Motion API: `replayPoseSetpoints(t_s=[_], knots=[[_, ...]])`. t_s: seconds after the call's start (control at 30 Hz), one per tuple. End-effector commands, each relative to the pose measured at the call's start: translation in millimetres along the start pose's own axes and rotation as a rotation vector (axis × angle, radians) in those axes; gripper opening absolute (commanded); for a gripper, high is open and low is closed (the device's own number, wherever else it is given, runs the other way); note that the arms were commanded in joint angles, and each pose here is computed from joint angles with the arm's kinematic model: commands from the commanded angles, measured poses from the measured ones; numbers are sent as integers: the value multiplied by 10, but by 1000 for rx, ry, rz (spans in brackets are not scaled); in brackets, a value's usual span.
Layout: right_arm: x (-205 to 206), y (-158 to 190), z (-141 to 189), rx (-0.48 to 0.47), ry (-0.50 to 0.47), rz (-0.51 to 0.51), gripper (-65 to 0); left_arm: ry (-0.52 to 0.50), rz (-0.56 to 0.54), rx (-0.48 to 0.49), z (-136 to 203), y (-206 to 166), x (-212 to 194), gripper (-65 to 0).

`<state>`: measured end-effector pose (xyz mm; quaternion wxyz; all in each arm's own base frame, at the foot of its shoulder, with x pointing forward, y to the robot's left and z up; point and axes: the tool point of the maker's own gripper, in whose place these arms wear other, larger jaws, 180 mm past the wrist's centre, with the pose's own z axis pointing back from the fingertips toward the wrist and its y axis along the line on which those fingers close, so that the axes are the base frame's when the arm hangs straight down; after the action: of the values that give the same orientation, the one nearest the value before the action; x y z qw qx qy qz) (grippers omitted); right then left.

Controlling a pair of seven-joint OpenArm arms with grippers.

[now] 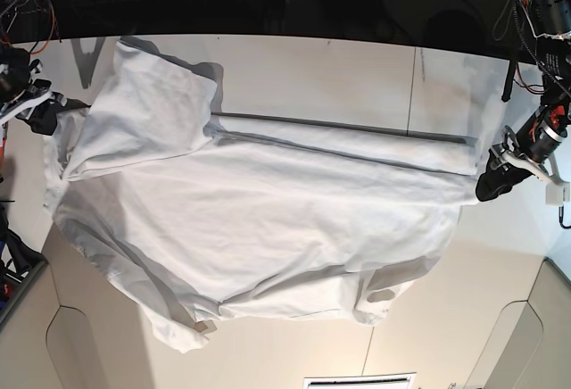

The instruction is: Layout the t-shirt on the table in an organized manner, then fold the t-shirt properly

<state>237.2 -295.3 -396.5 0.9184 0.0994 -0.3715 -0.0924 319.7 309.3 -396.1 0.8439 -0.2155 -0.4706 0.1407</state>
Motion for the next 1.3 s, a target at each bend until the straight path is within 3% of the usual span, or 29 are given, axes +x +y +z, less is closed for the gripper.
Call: replayPoseSetpoints(t_s=[0.0,0.1,0.3,0.4,0.53,0.6,0.83,1.07,1.17,1.27], knots=[[197,-43,-17,7,-45,15,-650,-58,-22,-18,23,-27,229,-350],[181,-102,-215,24,-3,6,-650,-56,-21,-17,27,-24,219,-350],[303,-296,-626,-71,29,77,-650,-60,-19,-19,26,-28,225,-350],[419,-353,-765,-115,15,53,-650,-62,-16,-21,26,-32,231,-350],[691,-191,-799,-46,-70,-6,-650,-61,-17,-20,26,-30,227,-350],[805,-84,-762,0,-105,-10,-650,-58,-20,-18,26,-26,222,-350],[1009,113,-529,38,-85,48,-650,-56,-21,-17,27,-23,218,-350],[1084,-7,-21,-35,-154,106,-650,-55,-21,-17,27,-23,216,-350],[952,-16,198,-23,-164,69,-650,-56,-21,-17,26,-25,218,-350],[690,112,362,56,-144,1,-650,-56,-21,-17,26,-25,218,-350]])
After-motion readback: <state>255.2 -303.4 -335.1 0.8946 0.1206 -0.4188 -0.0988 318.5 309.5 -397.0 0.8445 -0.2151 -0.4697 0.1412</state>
